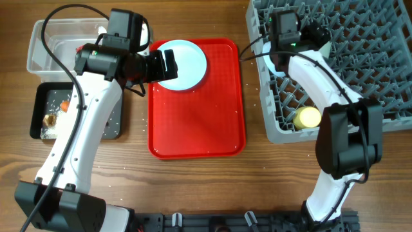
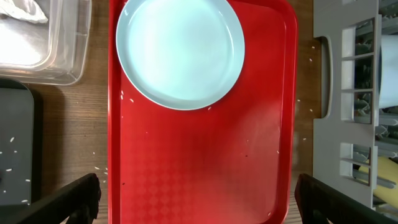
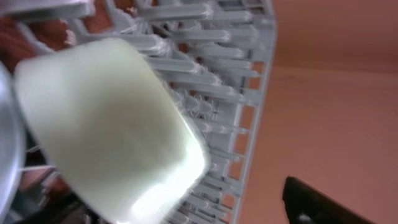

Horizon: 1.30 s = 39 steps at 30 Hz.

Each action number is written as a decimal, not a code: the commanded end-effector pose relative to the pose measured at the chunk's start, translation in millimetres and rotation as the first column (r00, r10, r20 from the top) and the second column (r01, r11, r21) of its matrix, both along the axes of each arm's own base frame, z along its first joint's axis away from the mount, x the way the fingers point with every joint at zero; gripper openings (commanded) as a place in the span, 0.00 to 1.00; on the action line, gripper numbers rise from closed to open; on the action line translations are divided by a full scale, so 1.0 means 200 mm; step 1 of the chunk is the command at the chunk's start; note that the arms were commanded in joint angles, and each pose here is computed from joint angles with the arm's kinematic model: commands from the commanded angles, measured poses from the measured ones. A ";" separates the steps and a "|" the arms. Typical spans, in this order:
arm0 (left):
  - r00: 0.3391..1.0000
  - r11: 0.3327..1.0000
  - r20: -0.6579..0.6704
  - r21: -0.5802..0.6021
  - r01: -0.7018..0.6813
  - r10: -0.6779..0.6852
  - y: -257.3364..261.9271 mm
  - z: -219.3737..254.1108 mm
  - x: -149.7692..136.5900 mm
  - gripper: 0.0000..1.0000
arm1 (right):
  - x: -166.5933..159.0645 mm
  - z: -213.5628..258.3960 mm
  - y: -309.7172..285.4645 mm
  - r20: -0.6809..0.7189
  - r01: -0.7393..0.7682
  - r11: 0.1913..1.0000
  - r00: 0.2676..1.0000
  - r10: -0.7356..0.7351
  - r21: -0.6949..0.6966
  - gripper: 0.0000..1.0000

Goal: Sort waste into correct bins and load items into the dishwasher rack
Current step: 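Move the right gripper back over the red tray toward the plate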

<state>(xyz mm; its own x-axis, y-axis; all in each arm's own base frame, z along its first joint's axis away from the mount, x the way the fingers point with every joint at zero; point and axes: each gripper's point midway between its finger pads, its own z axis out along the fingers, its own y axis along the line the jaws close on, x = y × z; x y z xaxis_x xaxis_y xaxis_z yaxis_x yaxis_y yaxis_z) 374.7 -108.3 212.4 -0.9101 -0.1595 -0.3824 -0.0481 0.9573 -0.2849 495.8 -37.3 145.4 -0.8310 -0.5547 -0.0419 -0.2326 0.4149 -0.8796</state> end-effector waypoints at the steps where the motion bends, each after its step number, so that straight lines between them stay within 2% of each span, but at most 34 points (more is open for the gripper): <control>1: 1.000 1.000 0.000 -0.008 -0.001 0.001 -0.01 0.00 0.01 1.00 | 0.01 -0.05 0.05 -0.015 -0.025 1.000 1.000 0.025 0.018 1.00; 5: 1.000 1.000 0.000 -0.008 -0.001 0.001 -0.01 0.00 0.01 1.00 | 0.03 0.01 0.04 0.023 -0.013 1.000 1.000 0.013 0.011 1.00; 11: 1.000 1.000 0.000 -0.008 -0.001 0.001 -0.01 0.00 0.01 1.00 | 0.07 0.28 0.05 0.192 -0.024 0.998 0.981 0.014 0.052 1.00; 16: 1.000 1.000 0.000 -0.008 -0.001 0.001 -0.01 0.00 0.01 1.00 | 0.08 0.38 0.14 0.239 -0.137 0.978 0.966 0.097 0.156 1.00; 20: 1.000 1.000 0.000 -0.008 -0.001 0.001 -0.01 0.00 0.01 1.00 | 0.09 0.39 0.17 0.272 -0.160 0.966 0.957 0.100 0.206 1.00; 24: 1.000 1.000 0.000 -0.008 -0.001 0.001 -0.01 0.00 0.01 1.00 | 0.09 0.41 0.30 0.324 -0.235 0.909 0.939 0.120 0.344 1.00; 27: 1.000 1.000 0.000 -0.008 -0.001 0.001 -0.01 0.00 0.01 1.00 | 0.05 0.45 0.60 0.381 -0.373 0.746 0.909 0.172 0.552 1.00; 28: 1.000 1.000 0.000 -0.008 -0.001 0.001 -0.01 0.00 0.01 1.00 | 0.01 0.48 0.77 0.411 -0.423 0.614 0.896 0.171 0.666 1.00; 29: 1.000 1.000 0.000 -0.008 -0.001 0.001 -0.01 0.00 0.01 1.00 | -0.01 0.49 0.85 0.416 -0.441 0.552 0.892 0.178 0.708 1.00; 32: 1.000 1.000 0.000 -0.008 -0.001 0.001 -0.01 0.00 0.01 1.00 | -0.11 0.50 1.18 0.400 -0.446 0.253 0.891 0.216 0.858 1.00; 36: 1.000 1.000 0.000 -0.008 -0.001 0.001 -0.01 0.00 0.01 1.00 | -0.17 0.46 1.39 0.347 -0.365 0.052 0.915 0.205 0.930 1.00; 39: 1.000 1.000 0.000 -0.008 -0.001 0.001 -0.01 0.00 0.01 1.00 | -0.14 0.36 1.49 0.325 -0.337 0.026 0.923 0.208 0.941 1.00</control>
<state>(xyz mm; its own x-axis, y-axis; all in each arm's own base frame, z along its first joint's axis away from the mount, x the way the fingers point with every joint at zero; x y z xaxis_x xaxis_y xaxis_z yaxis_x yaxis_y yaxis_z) 374.7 -108.3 212.4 -0.9101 -0.1595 -0.3824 -0.0481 0.9573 -0.2849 472.6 224.8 236.6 -0.4976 -0.2479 -0.8312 -0.4901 0.8710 0.0337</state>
